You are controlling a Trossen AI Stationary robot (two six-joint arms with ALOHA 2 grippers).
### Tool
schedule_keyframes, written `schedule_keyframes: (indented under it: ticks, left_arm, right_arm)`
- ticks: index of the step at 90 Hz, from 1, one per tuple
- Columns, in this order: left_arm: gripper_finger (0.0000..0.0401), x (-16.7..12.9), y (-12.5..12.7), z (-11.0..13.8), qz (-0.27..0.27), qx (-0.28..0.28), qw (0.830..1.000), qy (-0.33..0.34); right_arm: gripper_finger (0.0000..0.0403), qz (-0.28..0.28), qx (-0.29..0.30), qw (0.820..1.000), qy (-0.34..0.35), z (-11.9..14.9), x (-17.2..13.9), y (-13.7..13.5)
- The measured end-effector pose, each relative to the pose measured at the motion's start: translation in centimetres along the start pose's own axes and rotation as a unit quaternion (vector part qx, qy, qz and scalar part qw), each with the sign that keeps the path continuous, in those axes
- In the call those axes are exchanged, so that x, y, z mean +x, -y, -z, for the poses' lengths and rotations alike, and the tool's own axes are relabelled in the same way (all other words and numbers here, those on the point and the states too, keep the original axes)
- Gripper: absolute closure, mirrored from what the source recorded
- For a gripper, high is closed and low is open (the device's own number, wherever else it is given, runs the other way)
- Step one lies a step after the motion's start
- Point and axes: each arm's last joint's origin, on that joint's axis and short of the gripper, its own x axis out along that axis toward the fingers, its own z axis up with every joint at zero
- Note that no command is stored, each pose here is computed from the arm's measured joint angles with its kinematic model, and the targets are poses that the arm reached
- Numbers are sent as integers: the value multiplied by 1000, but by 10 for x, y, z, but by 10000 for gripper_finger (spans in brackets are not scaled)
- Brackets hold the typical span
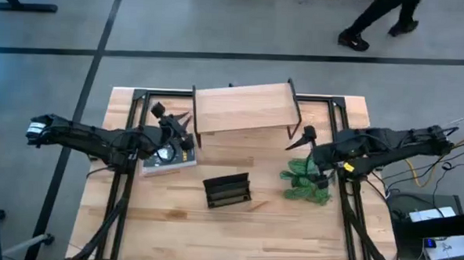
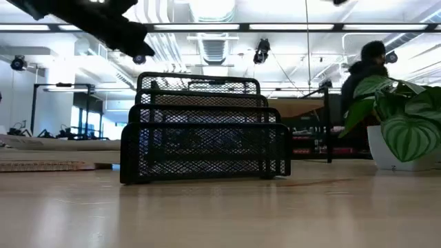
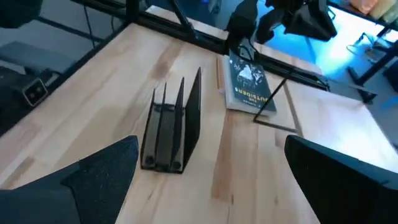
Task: Stock shelves
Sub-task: Return to Home Position
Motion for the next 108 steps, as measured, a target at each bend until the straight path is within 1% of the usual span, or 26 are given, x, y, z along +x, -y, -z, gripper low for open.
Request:
schedule_keyframes:
  ticks: [7,15,20,26,37,48,61,74,85,93,102,108]
  left_arm:
    - [351,0,6,6,62,7,998,9]
    - [351,0,13,15,130,14,991,20]
    - [351,0,16,19,149,6,988,33]
    - [351,-1,17,22,152,-10,987,52]
    - [351,-1,18,30,144,-26,986,77]
    - [351,-2,19,35,139,-36,985,95]
    - [351,-2,20,41,140,-39,985,91]
    - [351,-2,21,46,142,-47,985,83]
    - [351,-2,22,52,140,-47,986,76]
    - [351,-3,20,58,111,-57,990,62]
    - [351,-5,15,69,48,-66,996,38]
    - [351,-8,11,76,7,-73,997,28]
  right_arm:
    - [16,-1,12,1000,-2,16,12,-4]
    - [16,1,32,999,4,31,25,-8]
    - [16,2,41,999,15,38,33,-10]
    - [16,4,47,999,27,47,42,-13]
    - [16,7,37,999,35,65,56,-18]
    - [16,6,25,999,31,82,64,-22]
    - [16,6,54,998,41,94,67,-25]
    - [16,-41,66,996,40,115,69,-33]
    - [16,-73,57,993,73,127,69,-39]
    - [16,-73,49,993,77,136,67,-41]
    - [16,-71,59,993,80,139,63,-41]
    - [16,-71,62,992,80,139,57,-41]
